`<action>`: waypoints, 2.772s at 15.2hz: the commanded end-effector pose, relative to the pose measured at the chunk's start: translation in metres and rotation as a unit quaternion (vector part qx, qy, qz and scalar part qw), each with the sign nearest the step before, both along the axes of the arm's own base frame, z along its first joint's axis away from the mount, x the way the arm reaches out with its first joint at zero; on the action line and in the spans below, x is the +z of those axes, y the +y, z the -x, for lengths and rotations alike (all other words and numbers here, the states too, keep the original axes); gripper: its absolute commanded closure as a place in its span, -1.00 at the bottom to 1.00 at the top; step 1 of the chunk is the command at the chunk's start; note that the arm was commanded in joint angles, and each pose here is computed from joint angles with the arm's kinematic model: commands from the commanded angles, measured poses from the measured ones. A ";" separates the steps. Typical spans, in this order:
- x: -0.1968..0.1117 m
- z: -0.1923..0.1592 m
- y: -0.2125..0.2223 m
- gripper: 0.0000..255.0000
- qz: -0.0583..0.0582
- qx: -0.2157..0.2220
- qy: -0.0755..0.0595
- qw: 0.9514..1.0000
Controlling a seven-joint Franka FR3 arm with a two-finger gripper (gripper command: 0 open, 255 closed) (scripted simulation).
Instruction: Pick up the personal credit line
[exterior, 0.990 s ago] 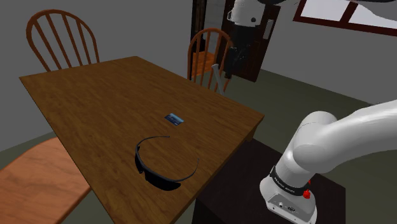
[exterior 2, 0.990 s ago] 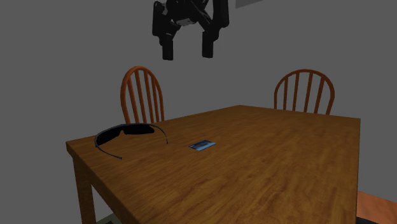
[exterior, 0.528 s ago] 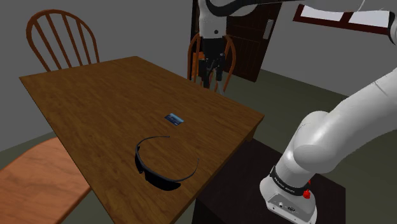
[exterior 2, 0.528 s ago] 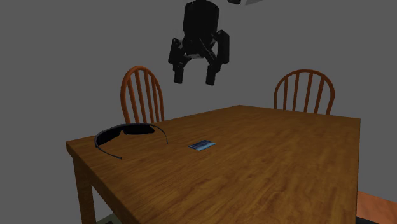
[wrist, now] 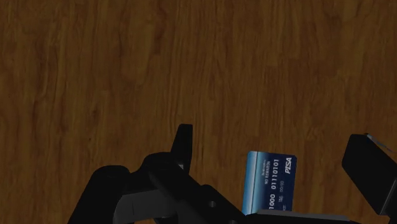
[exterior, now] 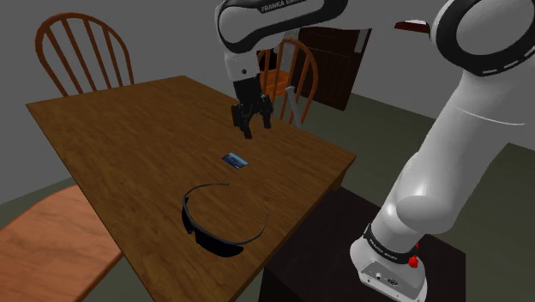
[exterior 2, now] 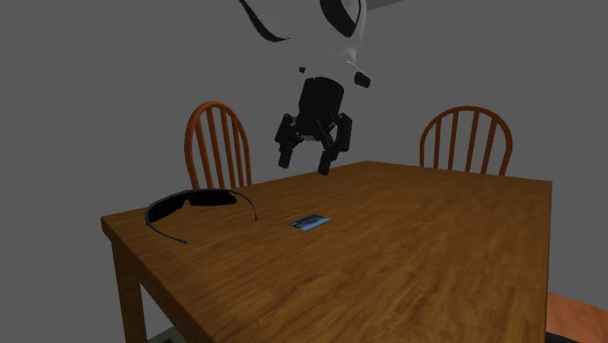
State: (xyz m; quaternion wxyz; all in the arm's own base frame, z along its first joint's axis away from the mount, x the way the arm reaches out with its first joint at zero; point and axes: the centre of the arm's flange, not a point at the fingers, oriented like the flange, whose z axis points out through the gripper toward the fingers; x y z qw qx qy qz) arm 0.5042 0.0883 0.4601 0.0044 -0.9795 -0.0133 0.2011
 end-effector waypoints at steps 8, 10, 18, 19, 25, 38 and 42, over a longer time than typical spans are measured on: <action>-0.097 -0.063 0.036 -1.00 0.006 -0.011 0.089 0.996; -0.108 -0.063 0.036 -1.00 0.006 -0.011 0.089 0.996; -0.126 -0.063 0.035 1.00 0.006 -0.011 0.089 0.996; -0.126 -0.063 0.035 1.00 0.006 -0.011 0.089 0.996; -0.127 -0.063 0.036 1.00 0.006 -0.011 0.089 0.996; -0.058 -0.063 0.036 1.00 0.006 -0.011 0.089 0.996; -0.047 -0.063 0.036 1.00 0.006 -0.011 0.089 0.996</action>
